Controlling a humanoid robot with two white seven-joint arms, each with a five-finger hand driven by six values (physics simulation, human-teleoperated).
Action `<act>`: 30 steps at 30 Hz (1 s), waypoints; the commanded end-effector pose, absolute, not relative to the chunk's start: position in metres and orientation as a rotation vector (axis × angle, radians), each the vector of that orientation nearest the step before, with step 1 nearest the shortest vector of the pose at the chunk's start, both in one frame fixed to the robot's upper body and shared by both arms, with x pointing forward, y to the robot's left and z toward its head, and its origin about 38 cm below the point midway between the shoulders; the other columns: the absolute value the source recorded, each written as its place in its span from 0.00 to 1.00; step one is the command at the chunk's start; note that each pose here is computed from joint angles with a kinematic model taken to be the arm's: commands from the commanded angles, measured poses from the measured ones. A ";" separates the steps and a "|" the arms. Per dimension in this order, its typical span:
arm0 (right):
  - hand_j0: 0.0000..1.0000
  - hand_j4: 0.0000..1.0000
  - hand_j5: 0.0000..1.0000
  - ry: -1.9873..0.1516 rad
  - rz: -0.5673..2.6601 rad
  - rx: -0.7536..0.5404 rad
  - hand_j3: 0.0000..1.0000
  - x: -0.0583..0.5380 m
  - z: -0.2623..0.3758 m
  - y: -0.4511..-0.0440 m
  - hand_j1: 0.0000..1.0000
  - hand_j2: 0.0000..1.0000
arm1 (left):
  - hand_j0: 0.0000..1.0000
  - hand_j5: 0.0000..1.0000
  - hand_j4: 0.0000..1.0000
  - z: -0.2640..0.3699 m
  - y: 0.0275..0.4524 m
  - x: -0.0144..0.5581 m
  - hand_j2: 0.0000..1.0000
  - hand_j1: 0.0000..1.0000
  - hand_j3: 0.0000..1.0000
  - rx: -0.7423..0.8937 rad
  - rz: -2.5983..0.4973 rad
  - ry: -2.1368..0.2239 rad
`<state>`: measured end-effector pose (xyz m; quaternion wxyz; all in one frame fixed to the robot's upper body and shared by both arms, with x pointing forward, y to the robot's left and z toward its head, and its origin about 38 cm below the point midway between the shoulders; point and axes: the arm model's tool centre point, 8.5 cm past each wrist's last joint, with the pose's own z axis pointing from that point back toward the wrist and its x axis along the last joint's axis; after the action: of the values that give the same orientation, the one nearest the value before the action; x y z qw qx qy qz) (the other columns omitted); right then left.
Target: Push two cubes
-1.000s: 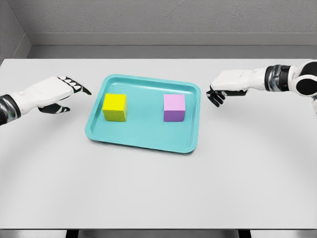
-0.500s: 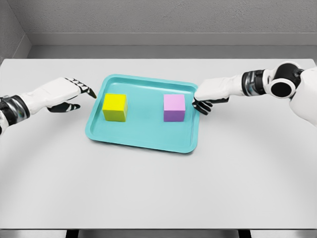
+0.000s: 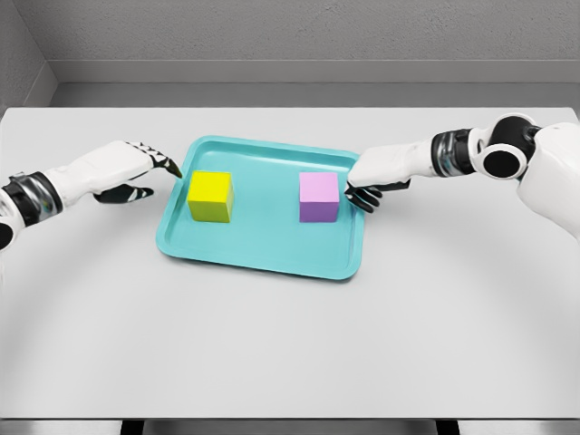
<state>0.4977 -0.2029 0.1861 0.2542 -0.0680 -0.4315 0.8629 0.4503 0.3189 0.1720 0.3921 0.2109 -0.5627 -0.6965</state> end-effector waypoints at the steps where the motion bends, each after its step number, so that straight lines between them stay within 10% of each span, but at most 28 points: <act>1: 0.11 0.11 0.11 -1.174 2.348 -0.174 0.11 0.497 0.185 -0.199 0.11 0.11 | 0.66 0.66 0.66 0.160 0.327 0.452 0.66 0.66 0.66 0.509 -1.739 -1.398; 30: 0.11 0.11 0.11 -1.122 2.380 -0.188 0.11 0.509 0.176 -0.180 0.11 0.11 | 0.66 0.66 0.66 0.151 0.320 0.459 0.66 0.66 0.66 0.473 -1.715 -1.398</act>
<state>0.5086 -0.1818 0.1785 0.2476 -0.0704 -0.4122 0.8740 0.4585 0.3212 0.1503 0.4253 0.1903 -0.5567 -0.6877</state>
